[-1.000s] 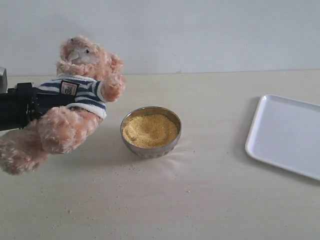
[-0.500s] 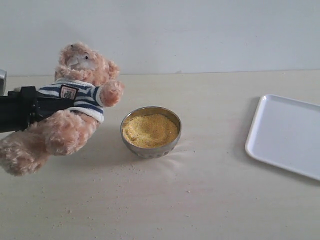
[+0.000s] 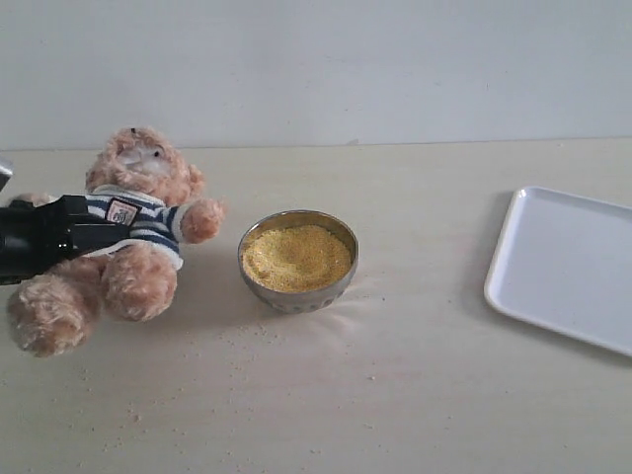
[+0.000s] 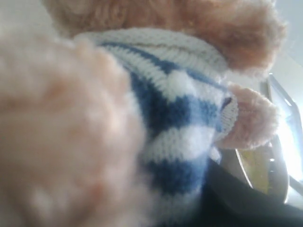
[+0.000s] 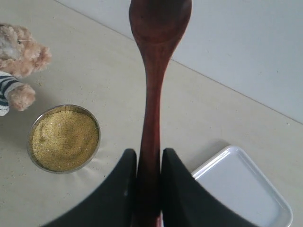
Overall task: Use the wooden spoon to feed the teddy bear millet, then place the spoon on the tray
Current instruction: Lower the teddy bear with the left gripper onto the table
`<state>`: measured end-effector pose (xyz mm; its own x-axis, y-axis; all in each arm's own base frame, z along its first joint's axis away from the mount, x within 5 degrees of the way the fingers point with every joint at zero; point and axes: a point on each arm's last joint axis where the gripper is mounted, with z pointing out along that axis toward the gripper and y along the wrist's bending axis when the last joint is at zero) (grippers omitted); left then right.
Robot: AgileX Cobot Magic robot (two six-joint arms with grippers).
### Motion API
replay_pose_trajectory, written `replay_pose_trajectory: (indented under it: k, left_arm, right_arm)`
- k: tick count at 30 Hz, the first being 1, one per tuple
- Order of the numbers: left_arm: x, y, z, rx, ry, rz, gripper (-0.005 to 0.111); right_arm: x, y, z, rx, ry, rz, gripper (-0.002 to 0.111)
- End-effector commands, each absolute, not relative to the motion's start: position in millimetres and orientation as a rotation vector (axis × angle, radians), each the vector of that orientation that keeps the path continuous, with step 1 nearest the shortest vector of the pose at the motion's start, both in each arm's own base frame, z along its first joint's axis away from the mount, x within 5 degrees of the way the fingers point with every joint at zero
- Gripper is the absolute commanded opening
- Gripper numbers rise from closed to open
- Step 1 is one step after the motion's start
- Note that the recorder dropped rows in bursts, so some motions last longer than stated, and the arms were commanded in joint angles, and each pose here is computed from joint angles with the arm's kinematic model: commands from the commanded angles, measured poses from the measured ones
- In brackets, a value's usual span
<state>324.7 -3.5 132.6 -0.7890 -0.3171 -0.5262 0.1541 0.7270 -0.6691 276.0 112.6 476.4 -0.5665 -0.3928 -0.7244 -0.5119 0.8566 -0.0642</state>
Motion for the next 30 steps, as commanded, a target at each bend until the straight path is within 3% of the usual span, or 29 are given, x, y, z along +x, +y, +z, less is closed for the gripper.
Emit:
replay_pose_trajectory:
  k: [1,9,30]
  left_arm:
    - [326,-18,132,-0.072,2.304,-0.951,0.005]
    - [325,-42,130,0.079,2.325,-0.917,0.005]
    - [327,-31,118,0.085,2.393,-0.727,0.005]
  right_arm:
    - [273,111,480,-0.652,2.229,0.198,0.000]
    - [273,111,480,-0.657,2.228,0.196,0.000]
    - [273,111,480,-0.659,2.227,0.195,0.000]
